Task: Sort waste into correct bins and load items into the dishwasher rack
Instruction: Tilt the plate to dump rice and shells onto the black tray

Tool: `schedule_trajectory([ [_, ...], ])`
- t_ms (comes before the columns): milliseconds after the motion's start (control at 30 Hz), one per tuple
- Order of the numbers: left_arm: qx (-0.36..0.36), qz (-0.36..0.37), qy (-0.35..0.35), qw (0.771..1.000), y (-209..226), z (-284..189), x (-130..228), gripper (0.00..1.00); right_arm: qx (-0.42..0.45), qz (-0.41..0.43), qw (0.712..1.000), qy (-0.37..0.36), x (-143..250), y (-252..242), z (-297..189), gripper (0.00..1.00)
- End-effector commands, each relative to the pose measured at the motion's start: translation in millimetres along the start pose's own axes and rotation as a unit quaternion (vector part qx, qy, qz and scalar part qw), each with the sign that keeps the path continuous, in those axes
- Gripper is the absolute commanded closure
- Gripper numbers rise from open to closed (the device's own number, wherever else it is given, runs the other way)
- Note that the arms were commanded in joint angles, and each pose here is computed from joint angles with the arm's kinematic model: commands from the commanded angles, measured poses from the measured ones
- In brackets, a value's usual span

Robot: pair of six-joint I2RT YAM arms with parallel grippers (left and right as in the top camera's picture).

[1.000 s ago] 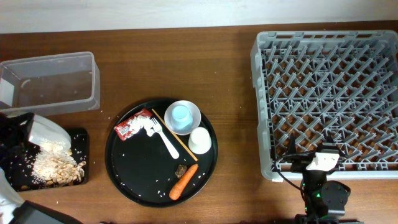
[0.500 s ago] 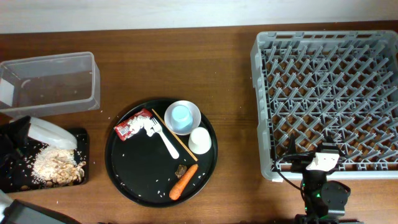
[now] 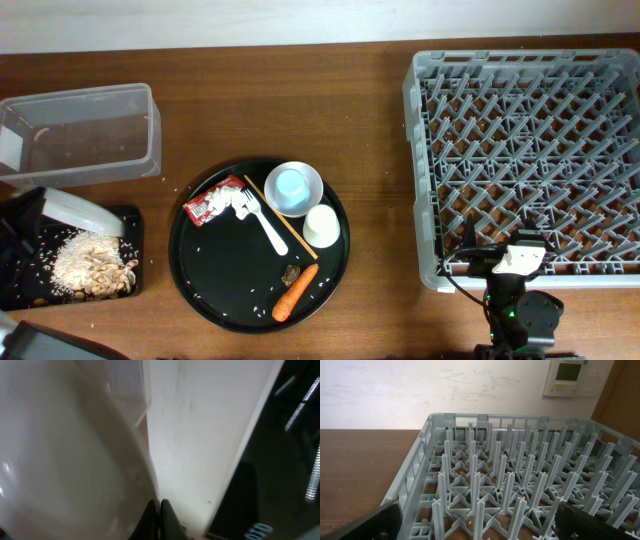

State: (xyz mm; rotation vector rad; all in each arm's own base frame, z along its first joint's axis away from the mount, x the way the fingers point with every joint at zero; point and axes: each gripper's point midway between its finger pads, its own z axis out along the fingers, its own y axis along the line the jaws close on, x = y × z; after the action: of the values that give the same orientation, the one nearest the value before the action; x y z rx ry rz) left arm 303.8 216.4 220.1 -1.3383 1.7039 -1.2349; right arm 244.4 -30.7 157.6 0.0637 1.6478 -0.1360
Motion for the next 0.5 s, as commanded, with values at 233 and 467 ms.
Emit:
schedule_trajectory([
  [233,0.027,0.008,0.023,0.999,-7.7,-2.8,9.7,1.00,0.002,0.001,1.000,0.003,2.8,-1.2,0.0,0.01],
  [467,0.045,0.089,0.018,0.995,-21.2,3.6,3.5,1.00,0.002,0.001,1.000,0.003,2.8,-1.2,0.0,0.01],
])
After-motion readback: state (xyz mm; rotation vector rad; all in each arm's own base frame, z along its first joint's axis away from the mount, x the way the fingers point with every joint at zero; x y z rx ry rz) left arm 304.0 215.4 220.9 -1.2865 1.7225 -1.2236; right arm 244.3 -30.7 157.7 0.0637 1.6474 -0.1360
